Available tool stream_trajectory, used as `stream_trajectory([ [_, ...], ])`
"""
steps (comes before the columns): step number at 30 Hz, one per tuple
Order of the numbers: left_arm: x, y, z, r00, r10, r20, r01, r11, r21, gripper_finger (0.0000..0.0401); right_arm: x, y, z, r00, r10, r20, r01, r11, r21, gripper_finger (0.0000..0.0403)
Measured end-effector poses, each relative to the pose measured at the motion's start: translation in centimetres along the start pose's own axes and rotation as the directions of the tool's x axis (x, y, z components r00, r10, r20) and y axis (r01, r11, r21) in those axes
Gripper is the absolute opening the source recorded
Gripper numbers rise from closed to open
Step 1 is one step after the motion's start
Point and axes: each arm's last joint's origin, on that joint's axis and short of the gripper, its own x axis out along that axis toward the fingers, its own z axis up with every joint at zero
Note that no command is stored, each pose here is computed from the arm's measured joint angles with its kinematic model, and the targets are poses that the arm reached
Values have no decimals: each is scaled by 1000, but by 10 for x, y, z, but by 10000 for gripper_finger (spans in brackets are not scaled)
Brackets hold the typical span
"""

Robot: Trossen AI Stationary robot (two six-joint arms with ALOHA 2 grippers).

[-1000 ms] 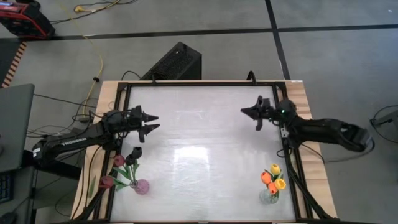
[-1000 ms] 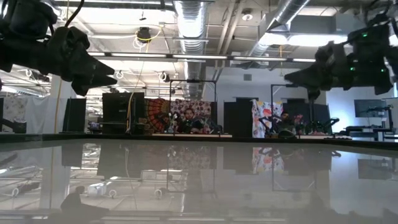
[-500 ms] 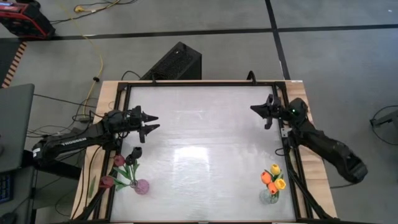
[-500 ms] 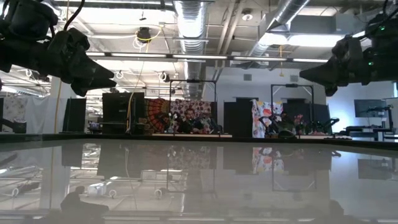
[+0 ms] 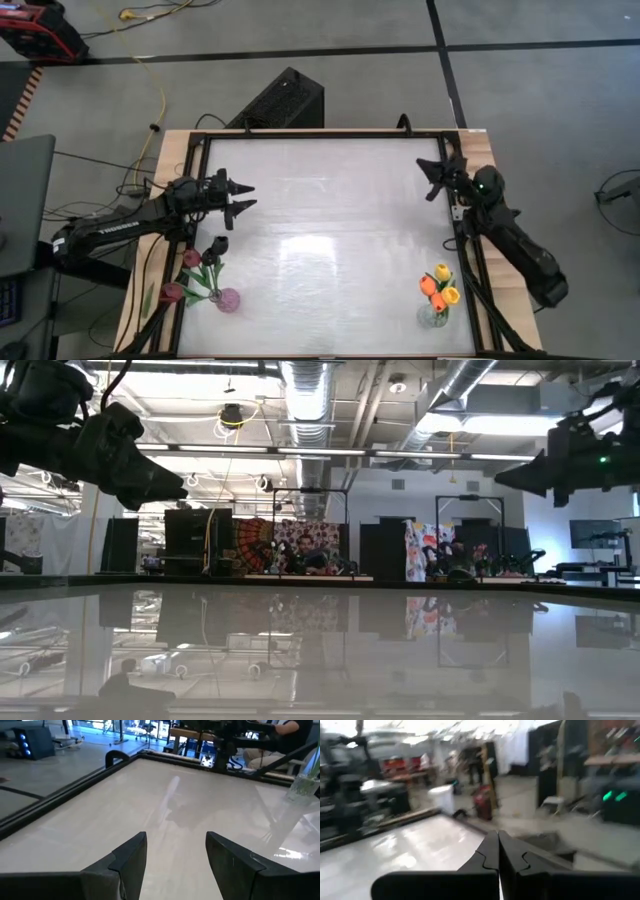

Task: Sort flowers into vase by color
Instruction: Return to Home Position

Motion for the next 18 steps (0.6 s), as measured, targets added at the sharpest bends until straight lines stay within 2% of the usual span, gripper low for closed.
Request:
stream_trajectory([
  [3, 0, 0, 0, 1000, -2, -2, 2, 1000, 25, 192, 2, 5, -5, 1000, -12, -16, 12, 1000, 7, 18],
  [8, 0, 0, 0, 1000, 4, -2, -3, 999, 42, 192, 3, 22, -7, 990, 135, -33, -134, 990, 30, 18],
  [13, 0, 1, 0, 999, 43, -2, -43, 997, 64, 192, 3, 32, -9, 983, 180, -40, -178, 983, 44, 24],
  [18, 0, 2, -1, 998, 59, -8, -58, 995, 78, 192, 2, 38, -11, 969, 239, -67, -226, 960, 165, 44],
])
